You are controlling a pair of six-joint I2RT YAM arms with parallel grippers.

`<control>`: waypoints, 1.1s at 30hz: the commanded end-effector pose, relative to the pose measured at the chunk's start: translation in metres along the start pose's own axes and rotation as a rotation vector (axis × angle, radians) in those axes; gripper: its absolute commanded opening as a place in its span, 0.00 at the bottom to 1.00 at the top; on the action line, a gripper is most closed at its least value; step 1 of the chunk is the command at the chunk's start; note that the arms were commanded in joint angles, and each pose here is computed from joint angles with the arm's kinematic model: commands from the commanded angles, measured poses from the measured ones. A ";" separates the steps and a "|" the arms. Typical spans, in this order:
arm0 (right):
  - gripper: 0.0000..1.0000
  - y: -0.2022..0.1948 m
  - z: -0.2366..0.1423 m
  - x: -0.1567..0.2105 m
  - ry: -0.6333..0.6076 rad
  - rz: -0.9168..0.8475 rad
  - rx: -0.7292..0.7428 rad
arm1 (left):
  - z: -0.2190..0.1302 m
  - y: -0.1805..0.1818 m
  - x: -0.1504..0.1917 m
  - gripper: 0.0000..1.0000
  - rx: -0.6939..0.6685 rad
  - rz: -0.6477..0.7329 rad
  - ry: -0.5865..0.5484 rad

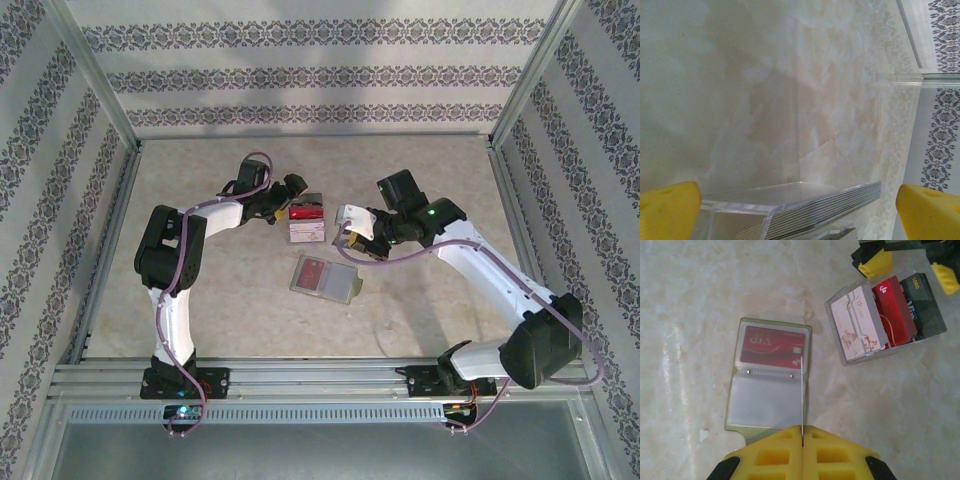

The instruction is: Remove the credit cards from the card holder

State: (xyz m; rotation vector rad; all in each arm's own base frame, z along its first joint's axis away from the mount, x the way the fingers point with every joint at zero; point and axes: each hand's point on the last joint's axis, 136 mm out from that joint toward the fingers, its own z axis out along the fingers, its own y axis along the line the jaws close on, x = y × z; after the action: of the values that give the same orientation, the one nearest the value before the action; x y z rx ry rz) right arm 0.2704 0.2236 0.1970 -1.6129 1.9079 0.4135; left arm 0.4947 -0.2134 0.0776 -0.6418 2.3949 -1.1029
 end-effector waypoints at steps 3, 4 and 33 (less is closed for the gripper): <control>0.00 -0.019 0.001 -0.015 -0.028 -0.094 -0.011 | -0.019 -0.016 -0.014 1.00 -0.020 0.089 -0.058; 0.00 -0.023 0.003 -0.017 -0.031 -0.104 -0.012 | -0.027 -0.016 -0.018 1.00 -0.018 0.092 -0.071; 0.00 -0.122 0.105 -0.057 0.001 -0.296 -0.128 | -0.211 0.063 0.019 1.00 -0.229 0.269 -0.361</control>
State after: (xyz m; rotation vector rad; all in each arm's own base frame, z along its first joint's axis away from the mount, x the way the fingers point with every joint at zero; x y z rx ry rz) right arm 0.4205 0.2973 0.1694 -1.9133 1.6606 0.3596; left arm 0.3578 -0.0757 0.1627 -0.4926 2.2075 -0.6162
